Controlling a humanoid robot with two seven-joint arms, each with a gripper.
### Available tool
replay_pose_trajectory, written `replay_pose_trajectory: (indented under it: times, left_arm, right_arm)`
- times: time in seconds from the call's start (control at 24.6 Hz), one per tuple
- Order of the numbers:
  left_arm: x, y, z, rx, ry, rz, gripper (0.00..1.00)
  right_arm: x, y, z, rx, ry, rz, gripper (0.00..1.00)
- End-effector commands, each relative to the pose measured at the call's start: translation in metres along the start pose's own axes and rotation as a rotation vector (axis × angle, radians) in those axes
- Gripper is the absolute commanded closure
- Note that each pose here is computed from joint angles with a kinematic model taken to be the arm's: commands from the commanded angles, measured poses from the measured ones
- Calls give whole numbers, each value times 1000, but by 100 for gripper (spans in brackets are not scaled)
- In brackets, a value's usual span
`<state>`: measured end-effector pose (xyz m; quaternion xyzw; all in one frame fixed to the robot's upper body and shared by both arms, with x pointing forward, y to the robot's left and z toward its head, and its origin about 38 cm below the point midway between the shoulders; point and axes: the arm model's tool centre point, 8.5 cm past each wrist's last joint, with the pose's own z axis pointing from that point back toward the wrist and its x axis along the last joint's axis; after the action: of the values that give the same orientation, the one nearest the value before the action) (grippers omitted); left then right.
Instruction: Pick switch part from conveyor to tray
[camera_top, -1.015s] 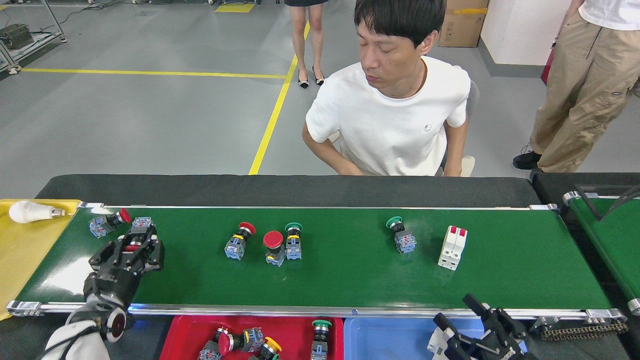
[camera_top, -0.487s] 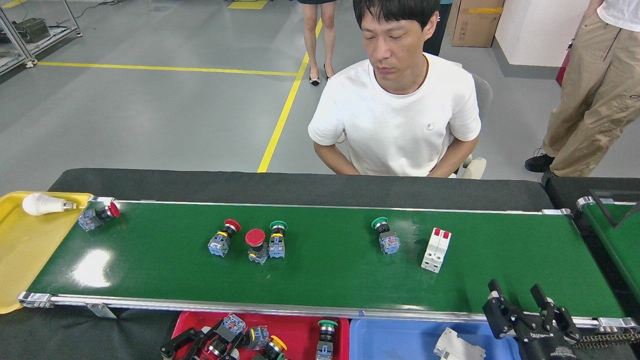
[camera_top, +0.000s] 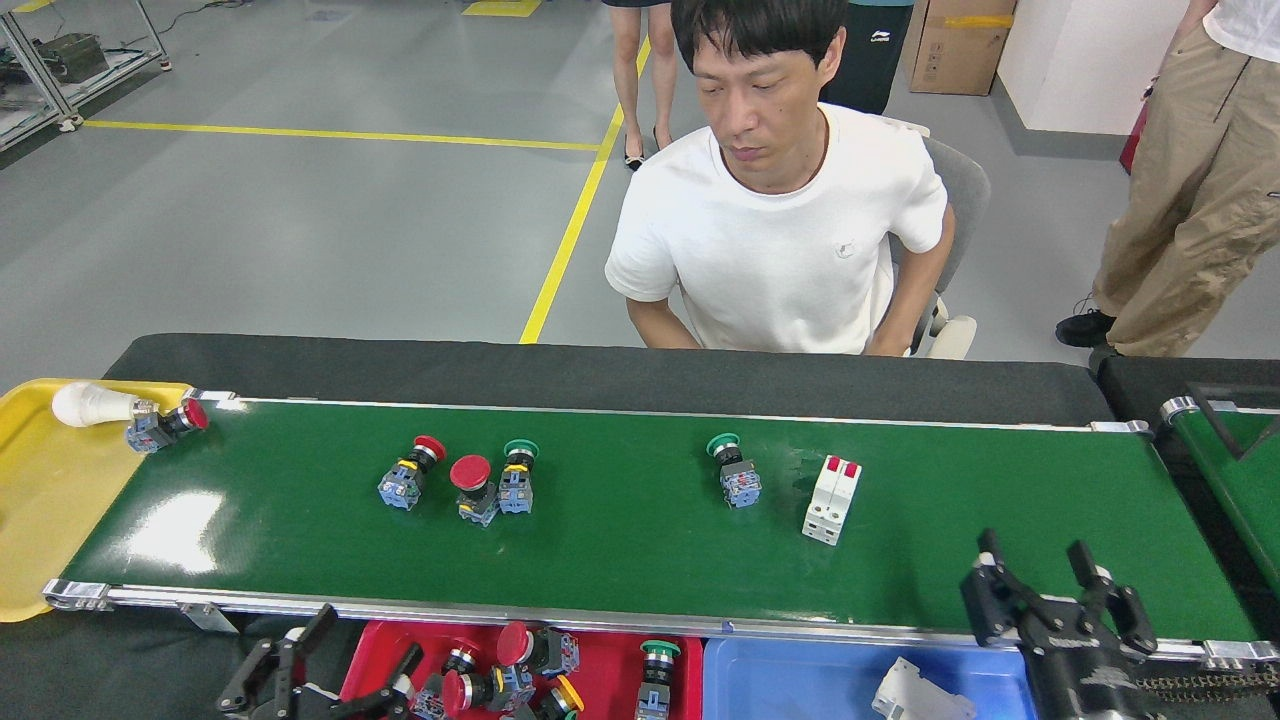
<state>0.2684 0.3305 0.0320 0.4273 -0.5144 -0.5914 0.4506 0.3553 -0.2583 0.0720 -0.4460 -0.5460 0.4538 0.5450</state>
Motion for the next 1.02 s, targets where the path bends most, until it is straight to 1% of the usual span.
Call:
replay_pose_trajectory:
  times: [0.0,0.08,0.16,0.2,0.28,0.37,0.41,0.49,0.57,0.65,0.69,0.77,0.81,0.93,0.97]
  left_arm:
    - [-23,-2,-2,-11,79,6,0]
    - [-33,-7,-9,-22,116,12,0]
    - [-40,-2,-22,-11,129,2,0]
    - [-42,6,-33,10,130,-9,0]
    - [-44,14,-56,18,148,-52,0]
    - [-45,26,-87,28,154,-98,0]
    - [-45,28,-103,26,146,-97,0]
    - [-44,26,-128,6,132,-84,0]
    - [-47,27,-148,-7,137,-77,0]
    - [-53,26,-166,-35,152,-77,0]
    - [-59,26,-175,-50,159,-79,0]
    - [-72,27,-190,-64,176,-73,0]
    - [-78,29,-197,-68,187,-67,0]
    - [-93,22,-203,-101,194,-83,0]
    - [-97,19,-202,-110,196,-93,5]
  right_arm:
    - [29,0,-10,12,-62,-5,6]
    - [53,9,-12,38,-118,-5,6]
    - [76,19,-20,66,-141,-14,6]
    - [87,24,-27,82,-149,-13,6]
    - [105,33,-43,112,-161,-5,6]
    - [120,36,-56,129,-164,-25,6]
    - [128,42,-63,148,-172,-34,6]
    - [145,50,-72,181,-190,-30,6]
    - [156,52,-79,194,-206,-21,7]
    - [157,48,-83,185,-220,-15,24]
    - [157,44,-86,173,-226,-12,36]
    - [161,43,-86,169,-255,-9,67]
    - [163,43,-86,168,-270,-6,87]
    - [171,42,-86,171,-315,-4,90]
    - [173,42,-85,171,-332,-5,90]
